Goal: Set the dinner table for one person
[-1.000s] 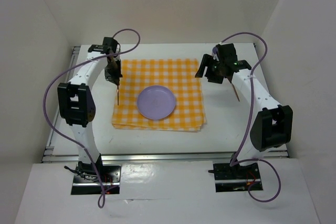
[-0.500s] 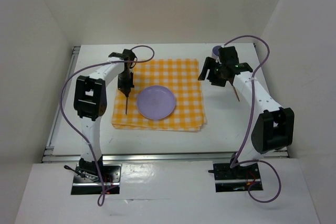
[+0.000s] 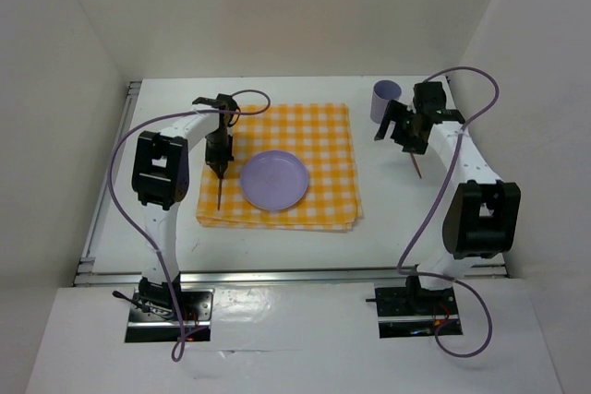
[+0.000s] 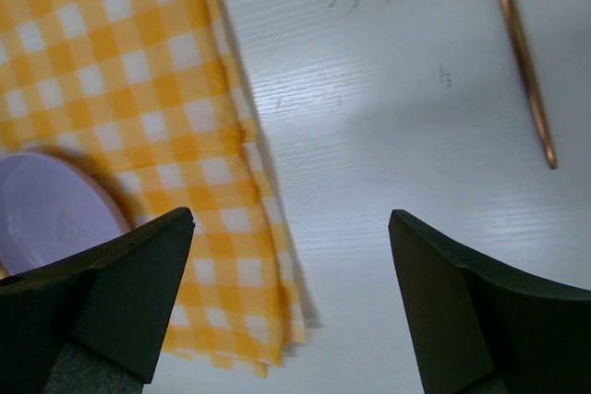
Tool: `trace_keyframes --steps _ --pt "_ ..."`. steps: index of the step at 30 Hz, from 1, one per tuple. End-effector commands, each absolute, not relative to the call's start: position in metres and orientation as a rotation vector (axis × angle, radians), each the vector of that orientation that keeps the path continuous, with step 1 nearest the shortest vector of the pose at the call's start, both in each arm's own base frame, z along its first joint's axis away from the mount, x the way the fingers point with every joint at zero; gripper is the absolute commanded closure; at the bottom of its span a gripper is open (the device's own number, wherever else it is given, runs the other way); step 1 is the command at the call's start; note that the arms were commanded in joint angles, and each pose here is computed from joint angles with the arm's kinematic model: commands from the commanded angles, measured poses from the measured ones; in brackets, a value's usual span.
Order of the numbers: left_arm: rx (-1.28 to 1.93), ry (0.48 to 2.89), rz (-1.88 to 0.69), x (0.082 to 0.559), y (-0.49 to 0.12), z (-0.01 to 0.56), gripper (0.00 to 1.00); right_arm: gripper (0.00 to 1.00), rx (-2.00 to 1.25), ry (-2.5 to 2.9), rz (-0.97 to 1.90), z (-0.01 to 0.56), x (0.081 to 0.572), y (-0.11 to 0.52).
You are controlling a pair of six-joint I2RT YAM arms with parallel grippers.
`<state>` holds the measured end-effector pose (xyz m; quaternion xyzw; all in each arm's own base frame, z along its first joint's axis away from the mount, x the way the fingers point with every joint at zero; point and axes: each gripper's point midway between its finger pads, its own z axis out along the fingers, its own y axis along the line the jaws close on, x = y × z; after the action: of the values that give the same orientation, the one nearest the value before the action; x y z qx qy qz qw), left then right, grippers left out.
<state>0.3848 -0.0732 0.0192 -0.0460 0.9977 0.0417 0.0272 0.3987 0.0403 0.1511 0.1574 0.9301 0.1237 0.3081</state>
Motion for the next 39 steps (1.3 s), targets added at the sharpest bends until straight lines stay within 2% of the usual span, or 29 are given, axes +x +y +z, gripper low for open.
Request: trace_keyframes --steps 1,2,6,9,10,12,22,29,33,34,37,38,39 --pt "-0.092 3.089 0.088 0.390 -0.076 0.017 0.94 0.04 0.415 2.498 0.212 0.136 0.401 0.014" --pt "-0.073 3.086 0.053 0.391 -0.080 0.019 0.89 0.00 0.424 2.506 0.186 0.132 0.402 0.007" --pt "-0.036 3.077 -0.005 0.394 -0.086 0.025 0.80 0.00 0.444 2.540 0.072 0.111 0.406 -0.016" --pt "0.005 3.072 -0.049 0.396 -0.090 0.030 0.67 0.00 0.427 2.554 0.002 0.099 0.423 -0.026" --pt "0.005 3.072 -0.049 0.396 -0.090 0.030 0.56 0.00 0.413 2.561 -0.015 0.095 0.428 -0.029" --pt "0.022 3.061 -0.051 0.398 -0.090 0.036 0.39 0.00 0.419 2.589 -0.089 0.079 0.436 -0.039" --pt "0.035 3.008 -0.051 0.404 -0.089 0.055 0.38 0.00 0.387 2.572 -0.164 0.042 0.468 -0.065" --pt "0.062 2.895 -0.045 0.411 -0.082 0.097 0.38 0.00 0.319 2.591 -0.201 0.022 0.472 -0.070" --pt "0.068 2.866 0.001 0.413 -0.076 0.106 0.38 0.11 0.303 2.654 -0.191 -0.001 0.471 -0.068" --pt "0.080 2.856 0.001 0.413 -0.075 0.111 0.38 0.23 0.299 2.676 -0.173 -0.007 0.467 -0.065" --pt "0.088 2.834 0.027 0.411 -0.071 0.117 0.38 0.43 0.372 2.679 -0.195 -0.008 0.457 -0.067" --pt "0.088 2.834 0.027 0.409 -0.071 0.118 0.38 0.61 0.444 2.662 -0.222 -0.006 0.454 -0.070" --pt "0.086 2.809 0.021 0.412 -0.071 0.124 0.38 0.69 0.474 2.673 -0.236 -0.010 0.444 -0.070"
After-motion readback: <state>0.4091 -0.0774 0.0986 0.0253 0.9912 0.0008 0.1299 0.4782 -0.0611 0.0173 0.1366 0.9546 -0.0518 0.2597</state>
